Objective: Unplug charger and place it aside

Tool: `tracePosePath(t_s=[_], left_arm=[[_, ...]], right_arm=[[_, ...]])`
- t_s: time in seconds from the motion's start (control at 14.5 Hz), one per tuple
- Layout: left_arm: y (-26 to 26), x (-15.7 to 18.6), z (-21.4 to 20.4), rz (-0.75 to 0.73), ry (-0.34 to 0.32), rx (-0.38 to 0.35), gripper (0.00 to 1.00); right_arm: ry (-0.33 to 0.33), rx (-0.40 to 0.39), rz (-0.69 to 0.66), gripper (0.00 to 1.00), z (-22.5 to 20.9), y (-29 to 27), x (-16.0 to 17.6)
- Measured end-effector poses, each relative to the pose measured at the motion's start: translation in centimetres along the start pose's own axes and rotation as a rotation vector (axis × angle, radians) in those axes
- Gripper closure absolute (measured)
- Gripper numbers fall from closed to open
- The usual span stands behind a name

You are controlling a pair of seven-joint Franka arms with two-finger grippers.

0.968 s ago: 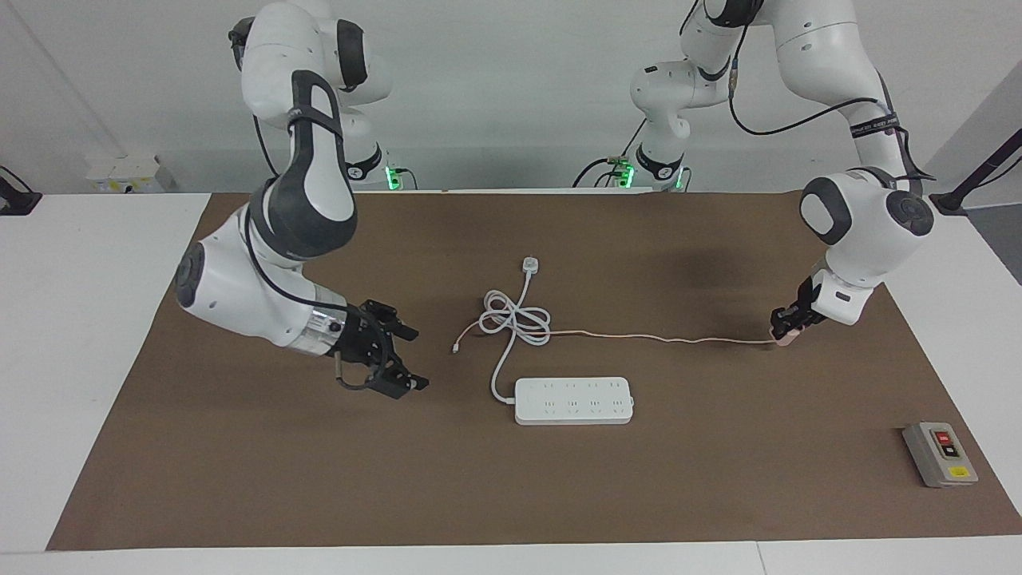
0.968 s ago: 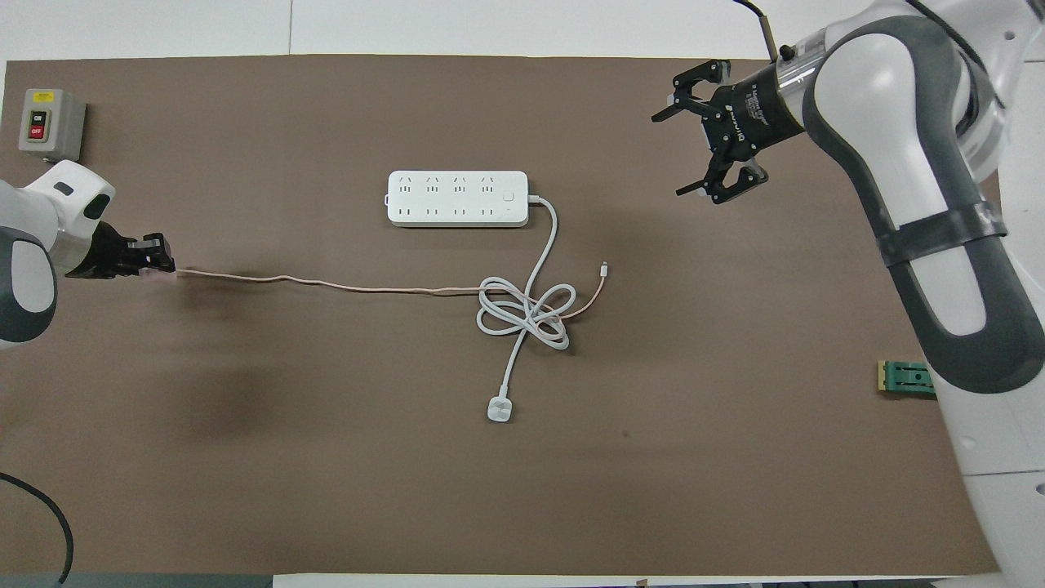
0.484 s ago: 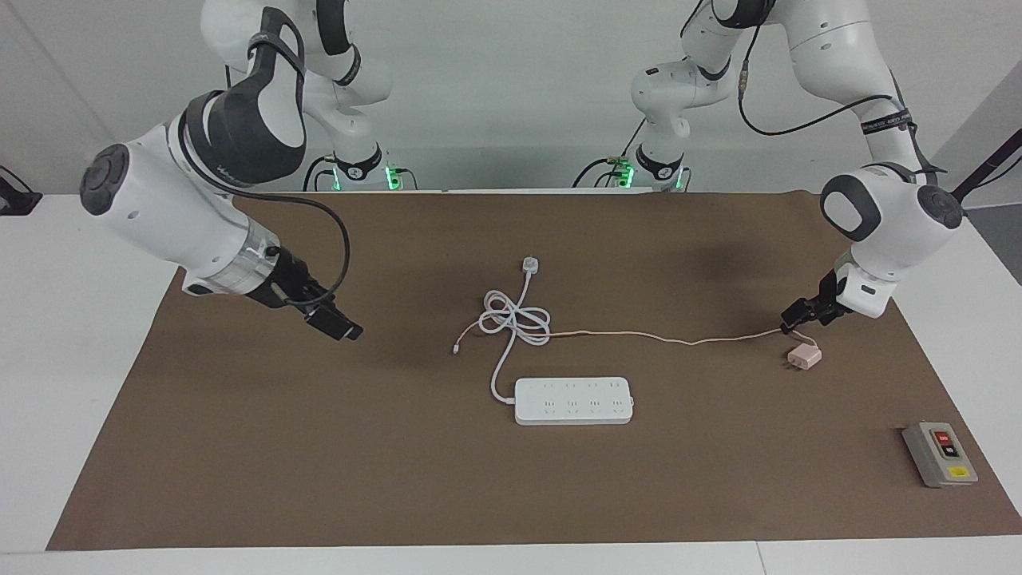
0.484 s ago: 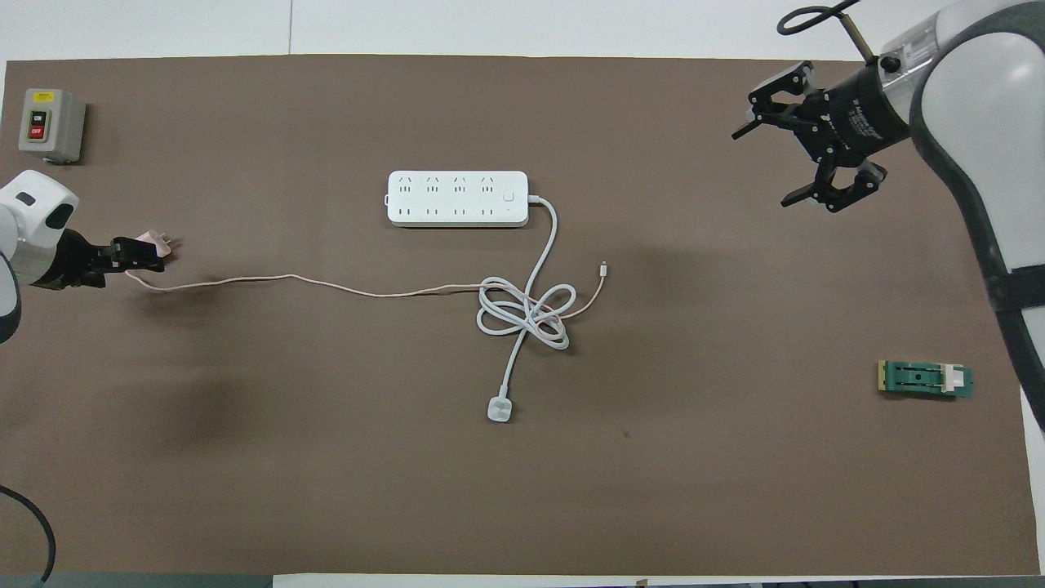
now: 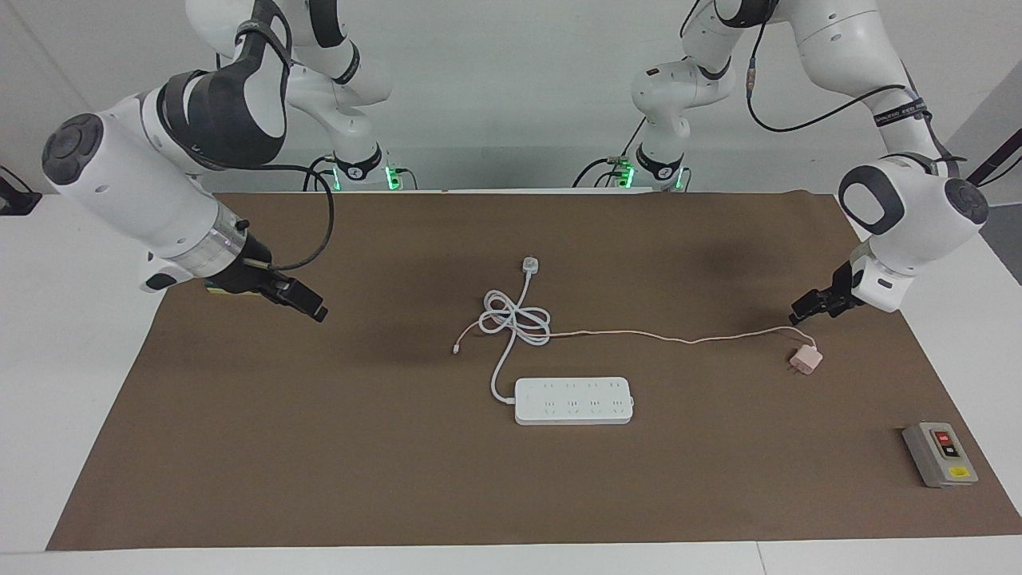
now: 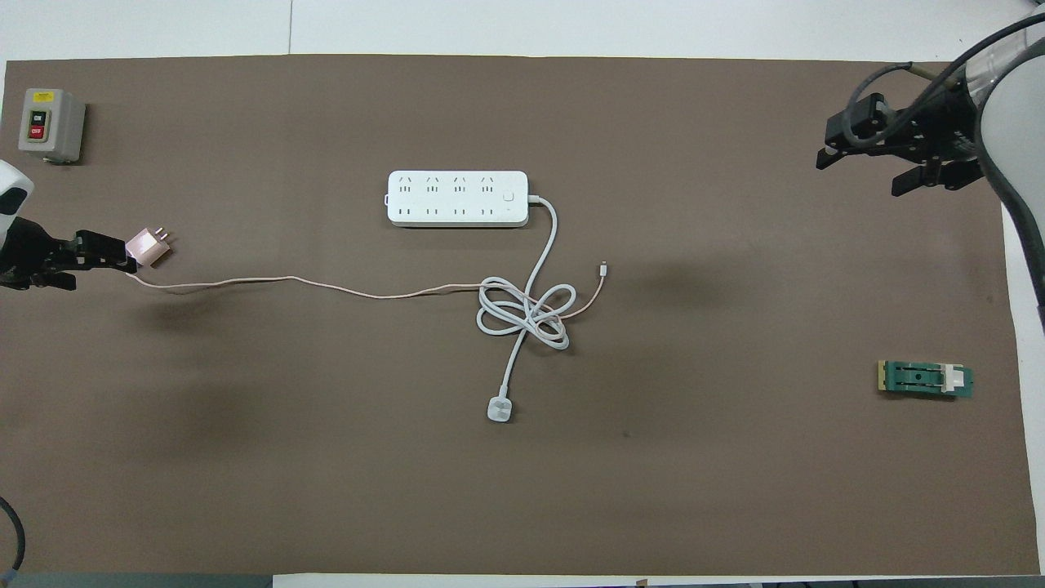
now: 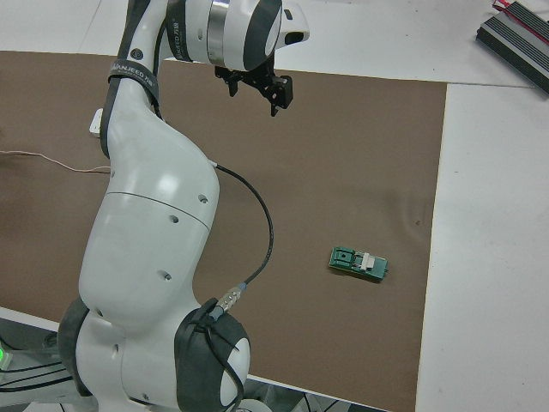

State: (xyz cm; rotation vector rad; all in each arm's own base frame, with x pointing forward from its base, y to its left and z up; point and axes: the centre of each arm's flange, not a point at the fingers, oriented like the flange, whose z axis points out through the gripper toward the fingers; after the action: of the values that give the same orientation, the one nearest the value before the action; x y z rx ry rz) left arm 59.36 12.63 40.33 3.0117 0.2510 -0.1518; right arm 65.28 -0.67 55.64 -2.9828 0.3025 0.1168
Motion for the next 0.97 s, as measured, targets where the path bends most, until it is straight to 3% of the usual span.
tracePosePath(t_s=[0.28, 0.62, 0.97], left_arm=[[1.1, -1.1, -5.0, -0.050, -0.010, -0.007, 0.00], [2.9, -4.4, -10.3, -0.116, -0.008, 0.003, 0.00], [3.3, -8.8, -14.3, -0.128, -0.019, 0.044, 0.00]], right_arm=[[0.056, -0.080, -0.178, 0.00, -4.2, 3.2, -1.9], [0.084, -0.131, -0.215, 0.00, -8.0, 5.2, -7.1], [0.068, -0.133, -0.245, 0.00, -8.0, 4.5, -11.0]])
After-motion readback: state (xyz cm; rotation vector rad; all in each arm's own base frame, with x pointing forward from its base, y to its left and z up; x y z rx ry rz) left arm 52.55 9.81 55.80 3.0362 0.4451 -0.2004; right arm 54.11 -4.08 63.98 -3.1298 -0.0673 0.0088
